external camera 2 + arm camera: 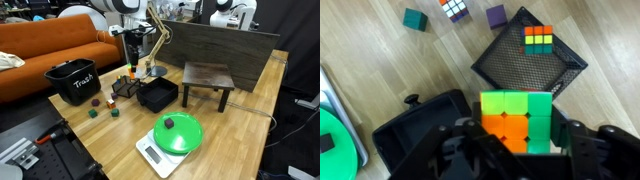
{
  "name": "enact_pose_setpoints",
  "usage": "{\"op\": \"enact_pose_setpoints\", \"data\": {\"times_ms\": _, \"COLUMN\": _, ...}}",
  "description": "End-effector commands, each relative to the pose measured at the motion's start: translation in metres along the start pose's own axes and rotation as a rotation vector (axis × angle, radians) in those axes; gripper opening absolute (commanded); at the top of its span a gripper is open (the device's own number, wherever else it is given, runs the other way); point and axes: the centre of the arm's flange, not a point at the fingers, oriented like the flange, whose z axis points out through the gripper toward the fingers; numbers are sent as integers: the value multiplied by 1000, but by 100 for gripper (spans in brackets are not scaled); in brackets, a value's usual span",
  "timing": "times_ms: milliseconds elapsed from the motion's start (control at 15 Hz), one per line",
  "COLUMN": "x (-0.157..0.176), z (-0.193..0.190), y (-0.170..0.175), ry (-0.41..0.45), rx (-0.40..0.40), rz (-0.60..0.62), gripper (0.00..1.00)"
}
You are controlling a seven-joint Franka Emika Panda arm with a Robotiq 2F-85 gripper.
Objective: Take the rubik's cube from the black basket and put it on the table
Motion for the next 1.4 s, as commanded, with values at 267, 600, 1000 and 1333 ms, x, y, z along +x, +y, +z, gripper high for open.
{"op": "enact_pose_setpoints", "data": {"times_ms": 267, "x": -62, "z": 14, "y": 70, "ry": -33, "rx": -34, "rz": 118, "gripper": 36}}
{"op": "enact_pose_setpoints", "data": {"times_ms": 600, "x": -77, "z": 29, "y": 87, "ry": -99, "rx": -70, "rz": 169, "gripper": 61}}
{"op": "enact_pose_setpoints", "data": {"times_ms": 1000, "x": -81, "z": 25, "y": 92, "ry": -89, "rx": -57, "rz": 182, "gripper": 61}}
{"op": "enact_pose_setpoints", "data": {"times_ms": 1333, "x": -65, "z": 47, "y": 120, "ry": -102, "rx": -64, "rz": 188, "gripper": 36}}
